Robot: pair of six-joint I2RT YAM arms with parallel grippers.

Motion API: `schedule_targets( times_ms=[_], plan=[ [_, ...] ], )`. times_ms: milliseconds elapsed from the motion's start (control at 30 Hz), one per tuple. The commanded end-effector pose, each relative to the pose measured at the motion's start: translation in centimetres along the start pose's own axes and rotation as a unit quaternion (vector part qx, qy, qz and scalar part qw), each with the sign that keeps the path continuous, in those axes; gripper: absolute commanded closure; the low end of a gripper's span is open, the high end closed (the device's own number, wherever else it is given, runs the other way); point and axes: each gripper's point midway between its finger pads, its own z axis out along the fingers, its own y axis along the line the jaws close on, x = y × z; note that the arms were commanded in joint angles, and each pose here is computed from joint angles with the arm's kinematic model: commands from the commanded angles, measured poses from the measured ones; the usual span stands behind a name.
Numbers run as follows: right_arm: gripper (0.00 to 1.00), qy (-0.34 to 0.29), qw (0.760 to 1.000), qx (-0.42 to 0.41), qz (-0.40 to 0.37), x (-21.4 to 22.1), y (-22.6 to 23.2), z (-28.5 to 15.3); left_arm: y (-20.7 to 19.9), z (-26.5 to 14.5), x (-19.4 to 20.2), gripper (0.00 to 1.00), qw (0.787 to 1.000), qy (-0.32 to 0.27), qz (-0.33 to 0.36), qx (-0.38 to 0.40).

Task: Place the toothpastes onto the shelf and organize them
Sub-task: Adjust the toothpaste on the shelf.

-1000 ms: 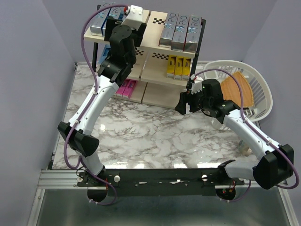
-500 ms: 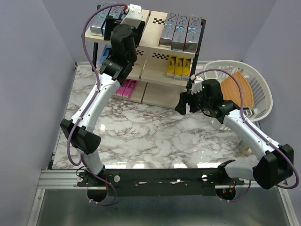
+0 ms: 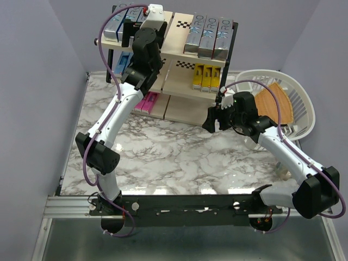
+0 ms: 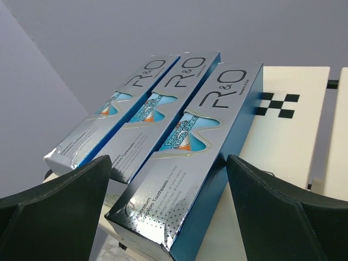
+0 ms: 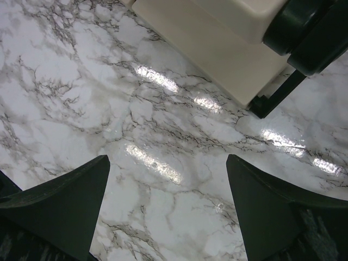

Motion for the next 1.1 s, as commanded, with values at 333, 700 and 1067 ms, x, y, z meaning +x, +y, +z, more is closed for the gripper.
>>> schedule_targets(
  times_ms=[333,700,1067],
  plan=[
    [0.03,-0.012,1.0,-0.003,-0.007,-0.7,0.2,-0.3,2.3,-0.6,-3.5,0.01,0.999,-0.041,-0.028,-0.018],
    [0.04,-0.03,0.999,0.013,-0.014,-2.1,0.1,-1.7,4.5,-5.6,-9.8,0.01,0.986,-0.1,-0.102,0.09],
    [0.02,-0.139,0.979,0.144,0.042,-6.7,-3.1,-6.2,12.8,-8.4,-7.0,0.01,0.973,-0.087,-0.2,0.079]
  ],
)
